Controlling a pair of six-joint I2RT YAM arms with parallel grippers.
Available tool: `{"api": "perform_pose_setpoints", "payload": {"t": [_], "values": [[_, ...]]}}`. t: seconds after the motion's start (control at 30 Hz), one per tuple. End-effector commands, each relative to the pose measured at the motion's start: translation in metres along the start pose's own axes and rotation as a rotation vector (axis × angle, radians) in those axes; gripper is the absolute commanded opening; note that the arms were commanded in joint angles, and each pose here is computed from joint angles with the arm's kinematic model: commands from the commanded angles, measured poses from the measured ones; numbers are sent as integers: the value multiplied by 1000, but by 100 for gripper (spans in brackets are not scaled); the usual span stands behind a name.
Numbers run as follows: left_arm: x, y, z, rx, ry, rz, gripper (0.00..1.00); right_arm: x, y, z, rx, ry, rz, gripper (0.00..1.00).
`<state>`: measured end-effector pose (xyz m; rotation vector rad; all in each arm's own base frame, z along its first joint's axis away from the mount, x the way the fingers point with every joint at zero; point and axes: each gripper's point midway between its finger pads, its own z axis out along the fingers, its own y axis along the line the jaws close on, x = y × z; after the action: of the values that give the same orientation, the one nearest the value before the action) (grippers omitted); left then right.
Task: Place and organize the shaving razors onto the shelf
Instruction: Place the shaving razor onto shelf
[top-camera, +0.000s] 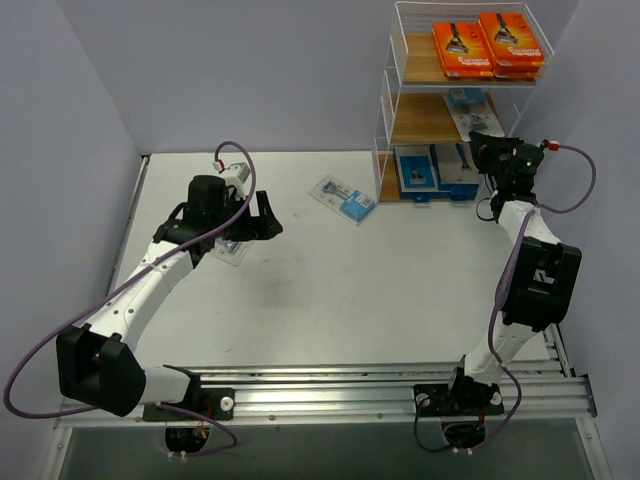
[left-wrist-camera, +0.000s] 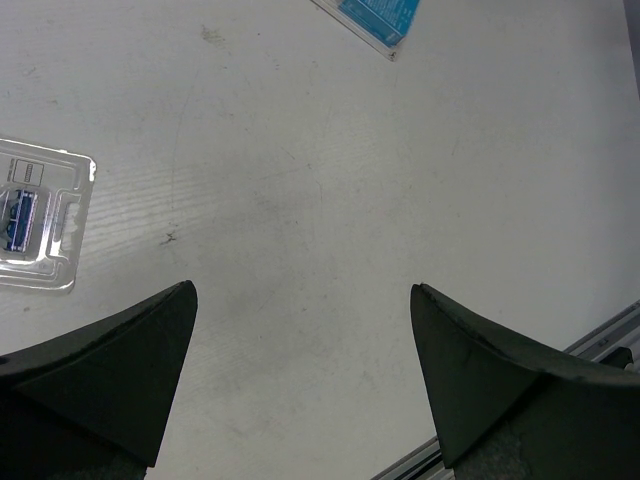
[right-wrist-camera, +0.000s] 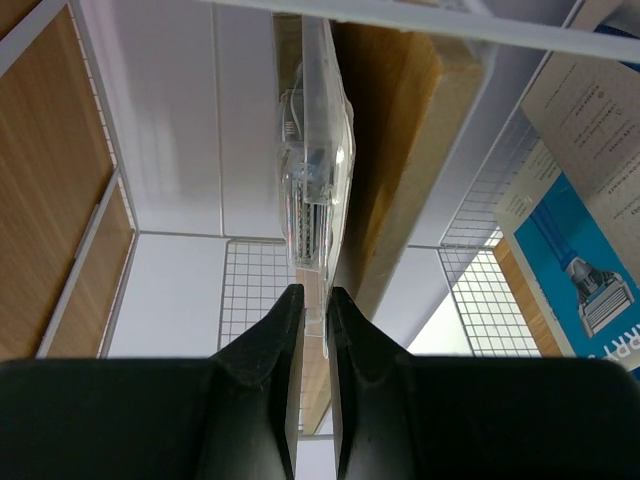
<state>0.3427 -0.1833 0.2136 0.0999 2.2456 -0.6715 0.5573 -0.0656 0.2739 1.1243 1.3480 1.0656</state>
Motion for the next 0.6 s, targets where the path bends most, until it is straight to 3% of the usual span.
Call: {"api": "perform_pose_setpoints", "payload": {"t": [0.0, 0.57], "values": [[-16, -13, -3, 41, -34, 15, 97, -18, 29, 2, -93, -44, -23, 0], [-14, -13, 1, 45, -21, 8, 97, -32, 20, 10, -81, -61, -17, 0]]}}
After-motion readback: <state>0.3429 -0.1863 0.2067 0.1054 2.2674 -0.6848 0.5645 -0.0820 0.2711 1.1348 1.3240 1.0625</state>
